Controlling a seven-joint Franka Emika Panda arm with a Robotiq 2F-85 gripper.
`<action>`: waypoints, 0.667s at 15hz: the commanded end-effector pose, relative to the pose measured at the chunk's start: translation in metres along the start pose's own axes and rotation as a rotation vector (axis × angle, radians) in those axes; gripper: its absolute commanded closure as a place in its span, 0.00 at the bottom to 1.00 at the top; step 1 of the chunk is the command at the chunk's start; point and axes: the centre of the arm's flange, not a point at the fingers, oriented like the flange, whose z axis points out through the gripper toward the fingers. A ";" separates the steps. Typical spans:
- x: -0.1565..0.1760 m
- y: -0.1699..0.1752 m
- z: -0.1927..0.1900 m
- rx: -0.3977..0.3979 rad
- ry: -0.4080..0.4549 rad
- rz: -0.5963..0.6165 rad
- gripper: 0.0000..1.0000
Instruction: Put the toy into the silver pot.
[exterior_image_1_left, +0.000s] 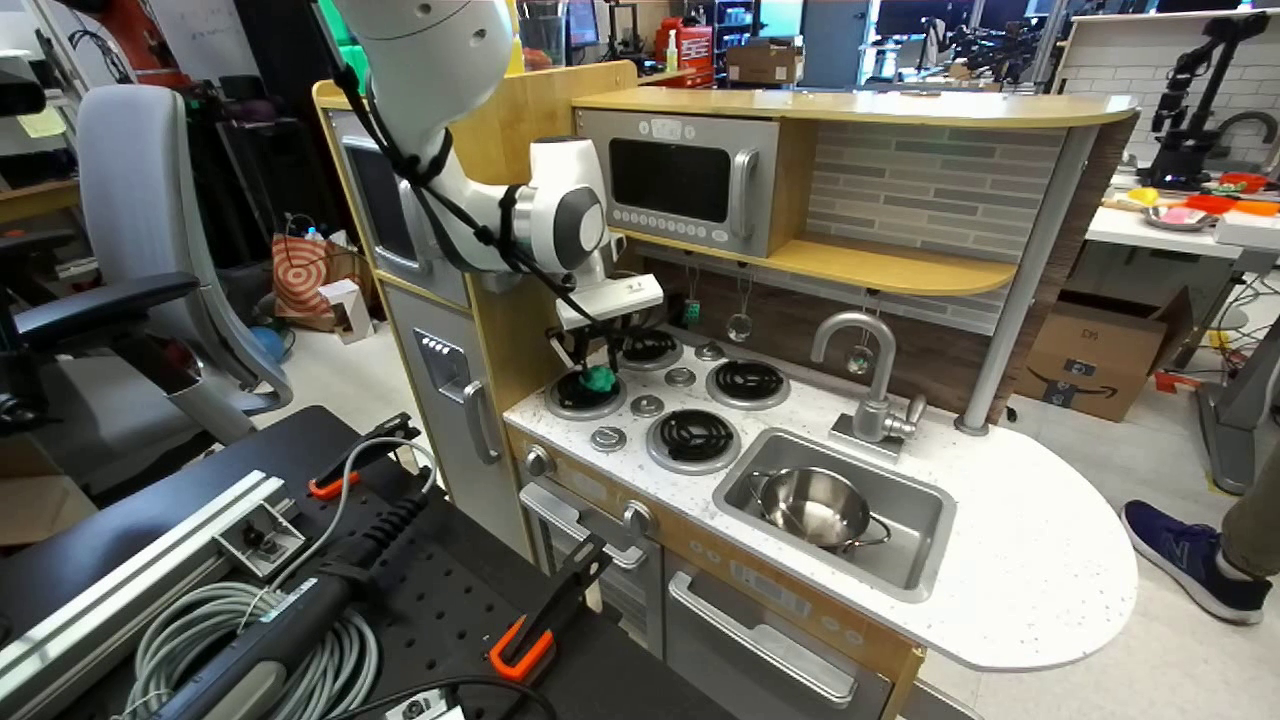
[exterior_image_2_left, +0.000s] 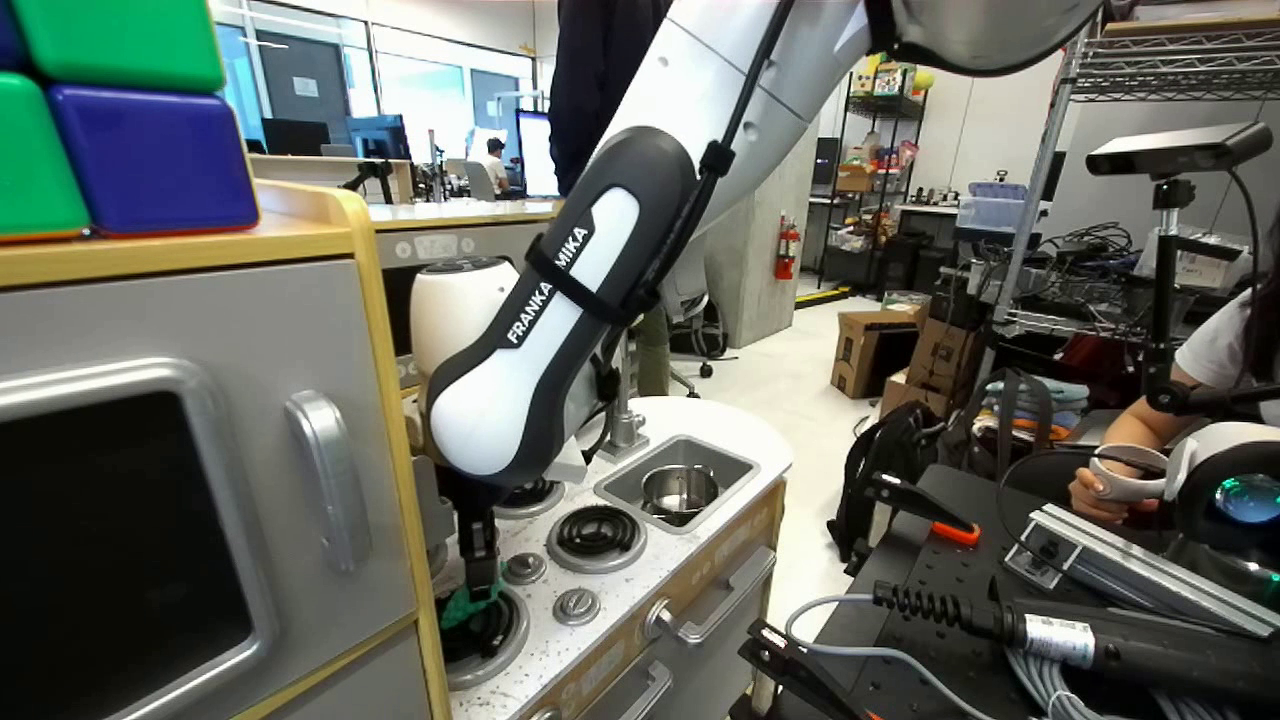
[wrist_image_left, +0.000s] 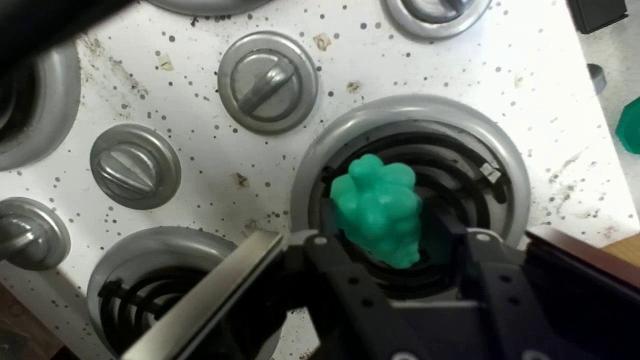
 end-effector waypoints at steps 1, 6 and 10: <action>0.013 0.012 0.011 -0.007 -0.045 0.022 0.81; -0.026 0.022 -0.034 -0.027 -0.077 0.079 0.83; -0.096 0.053 -0.057 -0.050 -0.113 0.264 0.83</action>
